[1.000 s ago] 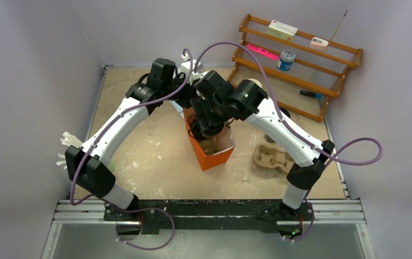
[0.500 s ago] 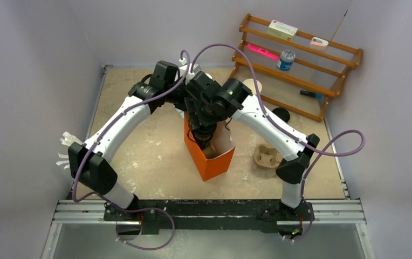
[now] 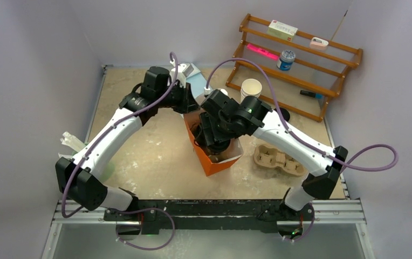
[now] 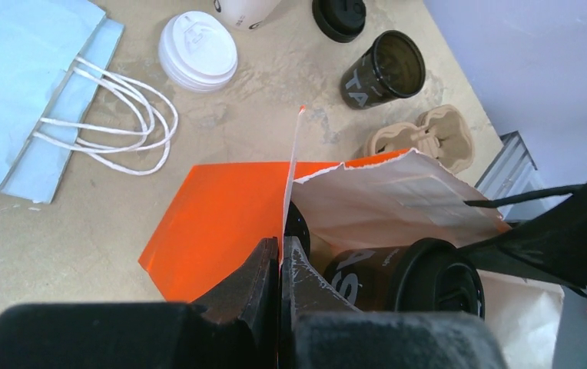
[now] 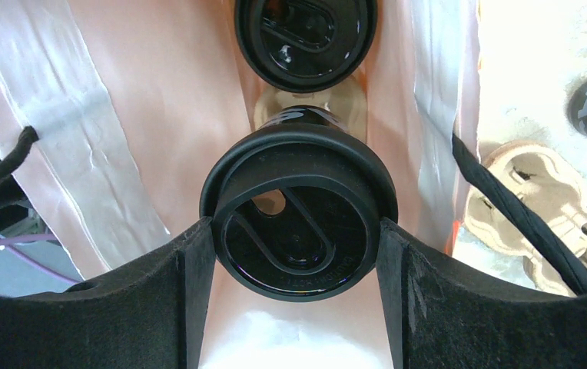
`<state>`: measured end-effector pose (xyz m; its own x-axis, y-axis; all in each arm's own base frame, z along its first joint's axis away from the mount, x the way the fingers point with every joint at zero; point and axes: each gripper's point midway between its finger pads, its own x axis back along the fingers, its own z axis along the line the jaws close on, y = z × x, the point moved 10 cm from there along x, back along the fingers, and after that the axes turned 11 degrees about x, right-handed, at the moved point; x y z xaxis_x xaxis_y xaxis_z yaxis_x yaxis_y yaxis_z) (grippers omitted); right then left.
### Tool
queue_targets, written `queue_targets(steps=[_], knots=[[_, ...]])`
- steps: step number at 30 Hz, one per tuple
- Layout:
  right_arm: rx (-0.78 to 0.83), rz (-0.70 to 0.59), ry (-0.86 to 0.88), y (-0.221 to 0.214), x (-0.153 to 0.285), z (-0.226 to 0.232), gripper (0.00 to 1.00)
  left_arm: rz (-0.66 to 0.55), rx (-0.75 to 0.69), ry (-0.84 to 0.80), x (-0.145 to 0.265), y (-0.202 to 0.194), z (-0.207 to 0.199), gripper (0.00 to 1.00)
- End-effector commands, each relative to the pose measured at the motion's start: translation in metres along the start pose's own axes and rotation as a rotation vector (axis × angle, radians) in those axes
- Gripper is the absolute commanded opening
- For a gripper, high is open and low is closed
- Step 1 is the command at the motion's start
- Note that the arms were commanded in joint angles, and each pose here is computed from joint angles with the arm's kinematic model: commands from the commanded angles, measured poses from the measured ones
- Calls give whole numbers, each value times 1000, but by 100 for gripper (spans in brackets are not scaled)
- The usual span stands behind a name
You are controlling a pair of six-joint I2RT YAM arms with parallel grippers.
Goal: Pack the takeout coffee
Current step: Place the coffee cup on the cup tray.
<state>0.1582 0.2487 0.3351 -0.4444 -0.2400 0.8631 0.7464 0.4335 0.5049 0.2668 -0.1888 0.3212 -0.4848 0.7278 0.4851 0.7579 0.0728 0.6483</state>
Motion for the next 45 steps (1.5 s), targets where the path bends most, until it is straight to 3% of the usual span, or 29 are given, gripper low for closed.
queue_targets(steps=[1, 7, 16, 24, 38, 45], knots=[[-7, -53, -16, 0, 2, -2, 0, -115, 8, -122, 16, 7, -19, 0], [54, -207, 15, 13, 7, -3, 0, -166, 12, -245, 30, -9, -26, 0], [159, -180, -2, -5, -3, 4, 0, -167, 19, -238, 34, -16, -25, 0], [191, -163, -26, -4, 0, 2, 0, -65, 74, -166, 20, -20, -14, 0], [198, -248, -96, 18, -22, 7, 0, 65, 126, -296, 12, -29, -18, 0], [195, -276, -51, 35, -29, -14, 0, 241, 281, -102, 11, -36, -10, 0]])
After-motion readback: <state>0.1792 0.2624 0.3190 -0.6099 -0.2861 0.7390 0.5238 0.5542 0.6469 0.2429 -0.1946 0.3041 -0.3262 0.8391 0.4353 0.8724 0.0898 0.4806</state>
